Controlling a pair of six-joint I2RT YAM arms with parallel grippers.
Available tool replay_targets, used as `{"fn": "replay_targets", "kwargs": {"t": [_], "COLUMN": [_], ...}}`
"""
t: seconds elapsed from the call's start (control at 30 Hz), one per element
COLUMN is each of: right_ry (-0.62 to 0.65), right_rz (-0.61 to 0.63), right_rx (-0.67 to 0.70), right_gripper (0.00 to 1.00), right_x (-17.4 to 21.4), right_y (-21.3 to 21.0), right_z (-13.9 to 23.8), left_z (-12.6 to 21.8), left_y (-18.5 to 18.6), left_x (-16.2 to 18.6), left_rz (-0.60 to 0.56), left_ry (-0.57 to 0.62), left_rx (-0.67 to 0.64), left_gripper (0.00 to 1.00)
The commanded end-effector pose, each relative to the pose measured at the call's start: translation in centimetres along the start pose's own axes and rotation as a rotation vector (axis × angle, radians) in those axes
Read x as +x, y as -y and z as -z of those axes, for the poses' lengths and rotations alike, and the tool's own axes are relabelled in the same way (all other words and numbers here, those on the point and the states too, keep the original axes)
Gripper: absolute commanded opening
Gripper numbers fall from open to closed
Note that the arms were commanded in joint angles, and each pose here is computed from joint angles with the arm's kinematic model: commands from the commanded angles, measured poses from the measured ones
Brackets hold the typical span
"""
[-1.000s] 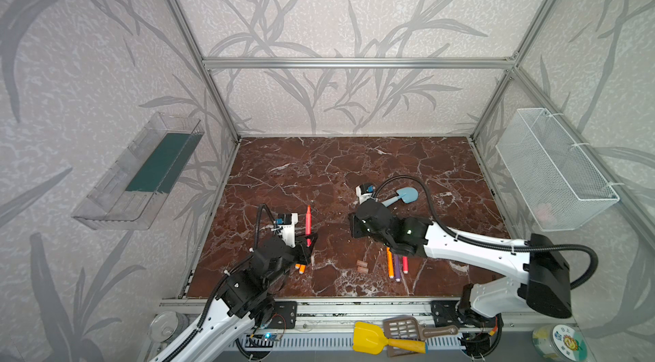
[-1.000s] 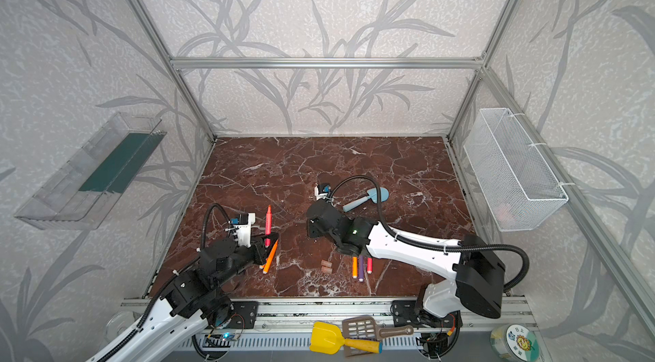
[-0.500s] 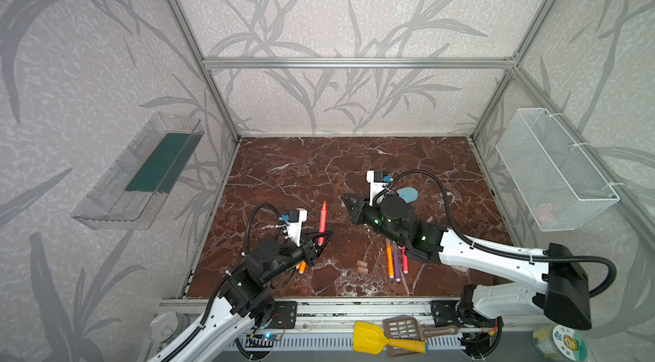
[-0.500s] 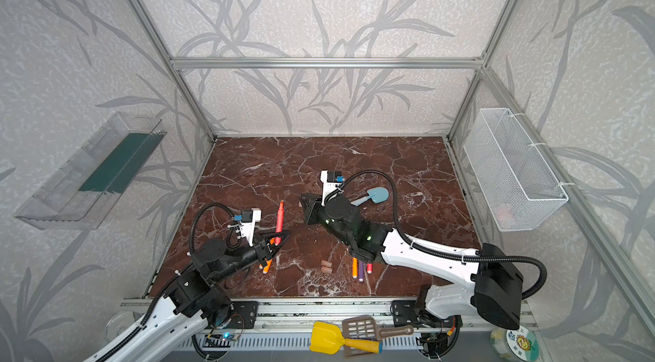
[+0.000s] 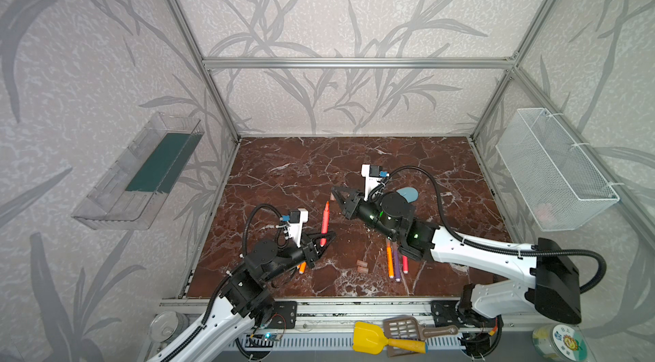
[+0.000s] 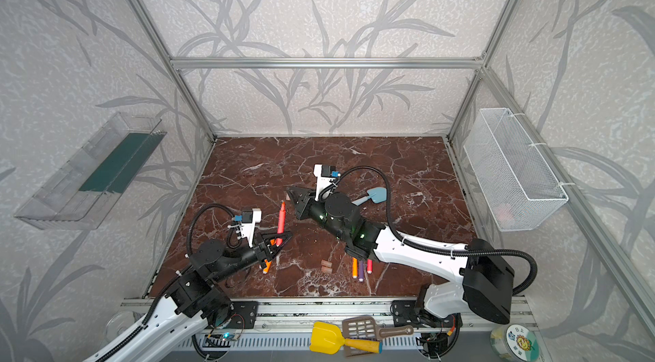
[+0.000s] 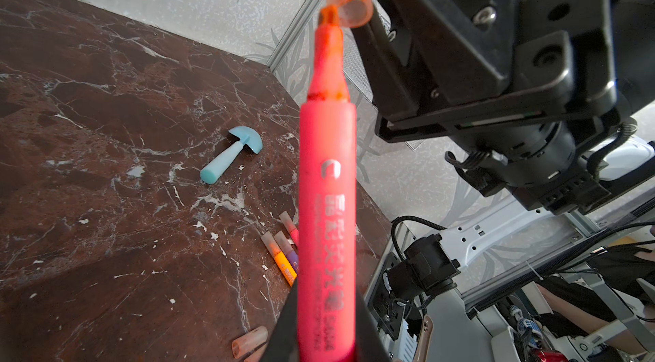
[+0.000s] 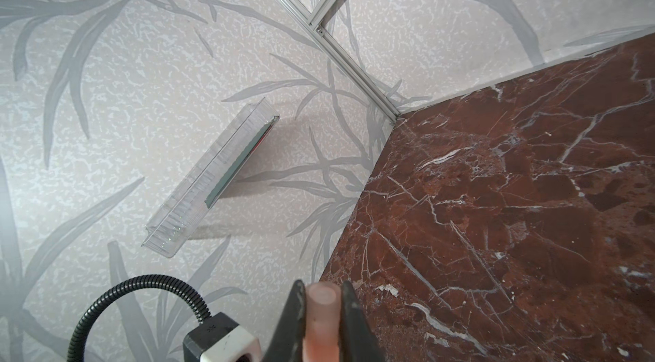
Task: Insert the pens into the pen caps
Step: 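Lift the pale pink cap with the right gripper and carry it above the pink marker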
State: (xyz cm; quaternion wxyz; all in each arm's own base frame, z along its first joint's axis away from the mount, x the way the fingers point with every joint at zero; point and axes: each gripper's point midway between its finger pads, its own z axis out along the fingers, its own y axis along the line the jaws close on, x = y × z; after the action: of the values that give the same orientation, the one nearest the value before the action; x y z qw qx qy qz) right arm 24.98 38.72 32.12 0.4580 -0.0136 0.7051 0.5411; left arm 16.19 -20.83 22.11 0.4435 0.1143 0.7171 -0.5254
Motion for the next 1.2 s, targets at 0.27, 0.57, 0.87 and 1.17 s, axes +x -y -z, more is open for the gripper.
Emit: {"fn": "replay_targets", "kwargs": {"t": [0.27,0.57,0.87,1.17], "right_ry": [0.015,0.002,-0.021,-0.087], "right_rz": [-0.019,-0.01,-0.004,0.006], "right_rx": [-0.079,-0.072,-0.089,-0.084], "right_gripper": [0.0,0.0,0.0,0.0], "right_x": [-0.4,0.2,1.2,3.8], "right_y": [-2.6,-2.3,-2.6,-1.6], "right_z": [-0.5,-1.1,-1.0,-0.1], "left_z": [0.2,0.3,0.2,0.2], "left_y": [0.9,1.0,0.4,0.4], "left_x": [-0.2,-0.3,-0.3,-0.5], "left_rz": [0.002,-0.001,0.005,0.027], "left_ry": [0.015,0.017,0.024,0.039], "left_rx": [0.047,0.045,0.018,0.021], "left_gripper": [0.0,0.0,0.0,0.0]}}
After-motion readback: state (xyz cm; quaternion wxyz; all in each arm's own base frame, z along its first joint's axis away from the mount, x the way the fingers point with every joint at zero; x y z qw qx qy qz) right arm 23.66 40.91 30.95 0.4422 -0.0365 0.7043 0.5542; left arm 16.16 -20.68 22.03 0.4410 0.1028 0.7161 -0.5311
